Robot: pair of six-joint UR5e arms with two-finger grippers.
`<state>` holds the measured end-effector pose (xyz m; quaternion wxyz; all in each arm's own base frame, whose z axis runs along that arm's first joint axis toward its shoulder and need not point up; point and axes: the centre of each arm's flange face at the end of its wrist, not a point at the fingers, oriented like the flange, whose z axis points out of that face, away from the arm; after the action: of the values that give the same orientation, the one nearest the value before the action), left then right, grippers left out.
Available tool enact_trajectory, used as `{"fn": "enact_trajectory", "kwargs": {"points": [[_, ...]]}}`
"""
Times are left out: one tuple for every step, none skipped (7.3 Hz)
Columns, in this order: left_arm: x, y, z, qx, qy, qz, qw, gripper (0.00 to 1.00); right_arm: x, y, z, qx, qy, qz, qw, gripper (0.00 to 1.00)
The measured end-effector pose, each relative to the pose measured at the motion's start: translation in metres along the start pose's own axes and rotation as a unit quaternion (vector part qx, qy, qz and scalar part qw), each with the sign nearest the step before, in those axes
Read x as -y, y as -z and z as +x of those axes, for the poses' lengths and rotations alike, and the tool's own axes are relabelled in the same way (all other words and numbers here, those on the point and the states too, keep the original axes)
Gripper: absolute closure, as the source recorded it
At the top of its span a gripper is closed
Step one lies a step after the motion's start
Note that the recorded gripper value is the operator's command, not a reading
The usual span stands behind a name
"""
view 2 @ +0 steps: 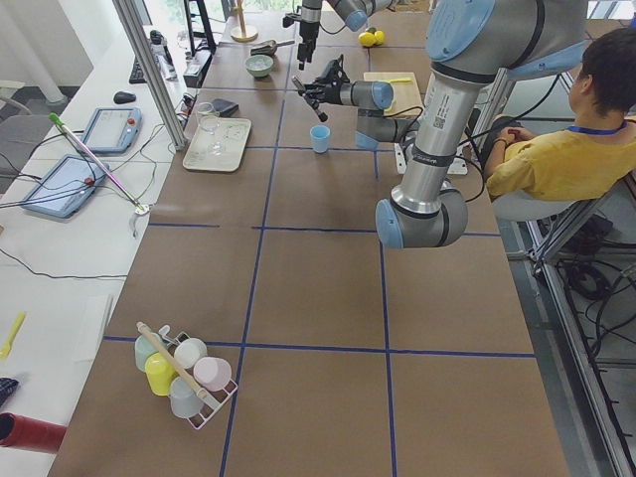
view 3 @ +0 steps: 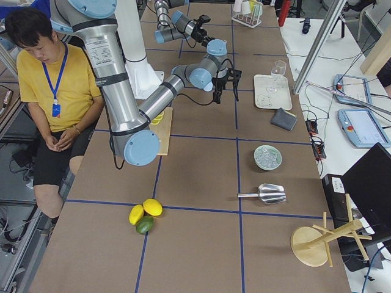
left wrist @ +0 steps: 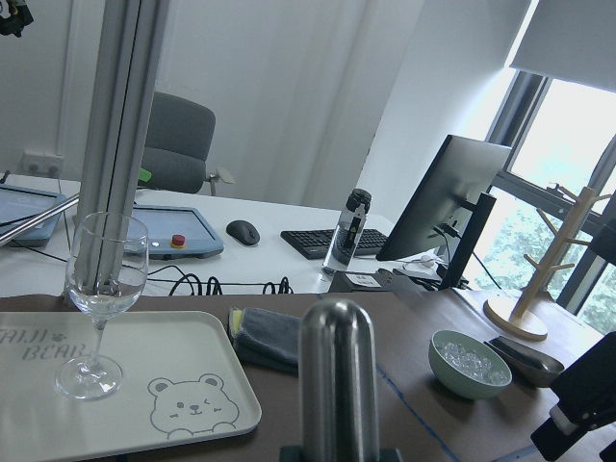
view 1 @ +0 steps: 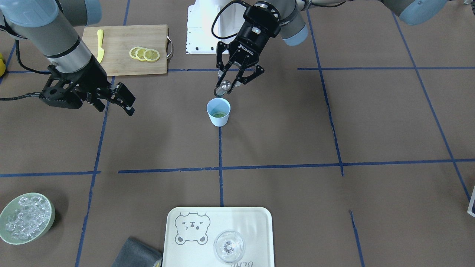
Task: Squeeze lemon into cup
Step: 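Lower the steel rod into the blue cup and press the lemon with the left gripper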
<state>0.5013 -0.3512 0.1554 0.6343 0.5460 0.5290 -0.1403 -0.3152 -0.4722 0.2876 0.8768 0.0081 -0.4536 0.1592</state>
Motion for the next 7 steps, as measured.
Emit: {"fn": "enact_trajectory", "kwargs": {"points": [[-0.008, -0.007, 0.003, 0.018, -0.003, 0.013, 0.9998, 1.0, 0.0, 0.0, 0.0, 0.0, 0.0, -0.001, 1.0, 0.0], [-0.016, -0.013, 0.003, 0.03, -0.008, 0.018, 0.9994, 1.0, -0.001, 0.0, -0.001, 0.0, 0.0, -0.002, 1.0, 0.0], [-0.025, -0.018, 0.002, 0.038, -0.014, 0.017, 0.999, 1.0, -0.001, -0.001, -0.001, 0.0, 0.0, -0.002, 1.0, 0.0], [-0.032, -0.021, 0.0, 0.043, -0.019, 0.014, 0.9988, 1.0, -0.001, -0.001, -0.001, 0.0, 0.0, -0.002, 1.0, 0.0], [-0.04, -0.023, -0.002, 0.046, -0.024, 0.009, 0.9986, 1.0, 0.0, -0.001, 0.0, -0.001, 0.0, -0.002, 1.0, 0.0], [-0.049, -0.024, -0.002, 0.048, -0.029, 0.004, 0.9984, 1.0, 0.0, -0.002, 0.0, -0.001, 0.0, -0.002, 1.0, 0.0], [-0.06, -0.025, -0.002, 0.049, -0.033, -0.003, 0.9982, 1.0, 0.0, -0.002, 0.0, -0.001, 0.0, -0.002, 1.0, 0.0]]}}
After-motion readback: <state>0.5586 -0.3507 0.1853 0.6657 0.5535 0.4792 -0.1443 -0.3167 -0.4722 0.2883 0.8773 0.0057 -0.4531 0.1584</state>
